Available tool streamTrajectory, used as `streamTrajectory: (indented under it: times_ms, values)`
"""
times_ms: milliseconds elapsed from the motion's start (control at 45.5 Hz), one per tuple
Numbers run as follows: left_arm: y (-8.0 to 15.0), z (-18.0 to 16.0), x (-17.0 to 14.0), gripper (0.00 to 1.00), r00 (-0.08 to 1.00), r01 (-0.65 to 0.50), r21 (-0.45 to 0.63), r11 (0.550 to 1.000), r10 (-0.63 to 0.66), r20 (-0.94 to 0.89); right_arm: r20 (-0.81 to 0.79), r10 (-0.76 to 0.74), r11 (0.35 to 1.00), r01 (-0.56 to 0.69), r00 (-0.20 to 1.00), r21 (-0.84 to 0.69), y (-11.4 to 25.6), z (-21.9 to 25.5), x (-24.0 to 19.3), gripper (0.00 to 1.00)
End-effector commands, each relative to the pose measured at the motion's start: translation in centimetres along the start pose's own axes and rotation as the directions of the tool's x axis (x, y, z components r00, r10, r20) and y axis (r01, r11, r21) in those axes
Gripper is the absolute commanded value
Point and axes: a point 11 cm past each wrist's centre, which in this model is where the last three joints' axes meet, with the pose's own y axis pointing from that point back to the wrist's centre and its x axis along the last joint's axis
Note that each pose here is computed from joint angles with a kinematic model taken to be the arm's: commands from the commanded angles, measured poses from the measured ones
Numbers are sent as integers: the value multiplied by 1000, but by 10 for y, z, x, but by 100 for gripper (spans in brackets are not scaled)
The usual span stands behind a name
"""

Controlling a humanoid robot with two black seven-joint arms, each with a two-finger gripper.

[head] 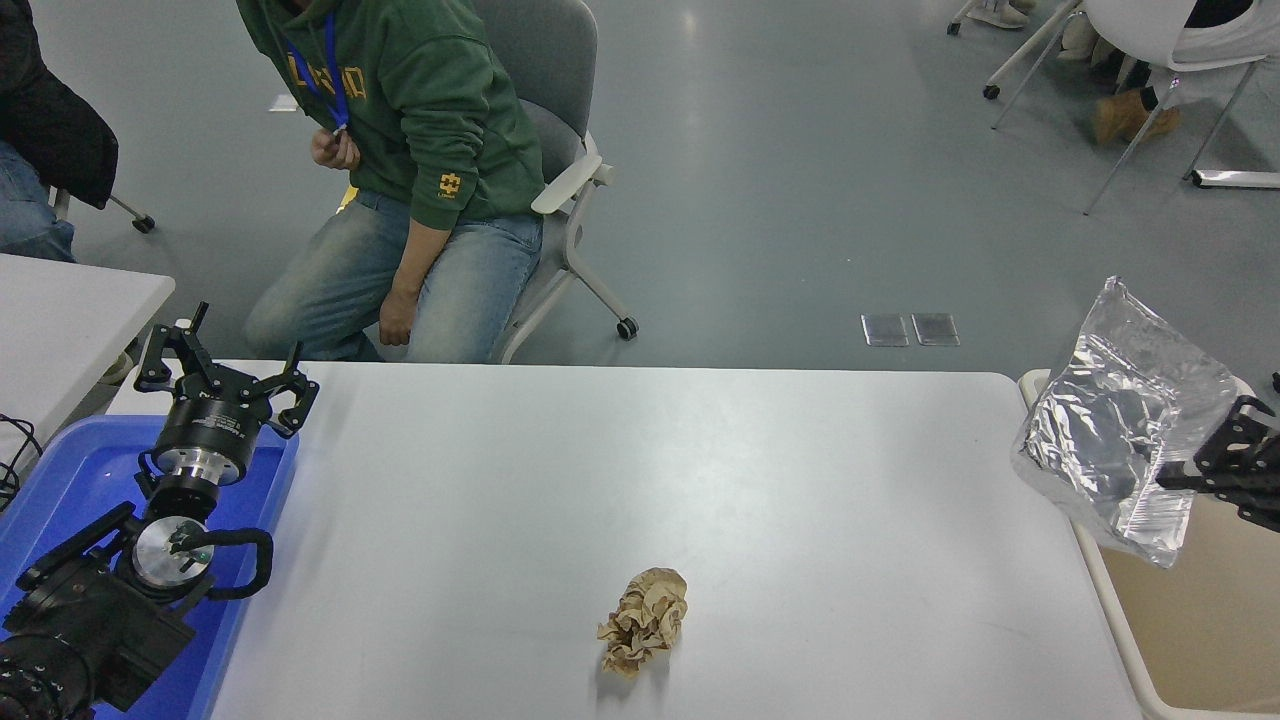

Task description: Clean the table surface

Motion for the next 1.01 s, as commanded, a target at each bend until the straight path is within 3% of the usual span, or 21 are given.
streamTrajectory:
  times_ms: [0, 462, 989]
  values:
    - [0, 0, 0, 100, 1000, 0, 0, 1000, 0, 0, 6, 33, 999, -33, 999, 14, 5, -4, 11, 0]
    - [0, 0, 0, 100, 1000, 0, 0, 1000, 0, 0, 94, 122, 992, -122, 988, -6, -7, 16, 47, 0]
    - [0, 0, 0, 100, 1000, 0, 0, 1000, 0, 0, 162, 184, 981, -171, 969, -90, -50, 54, 63, 0]
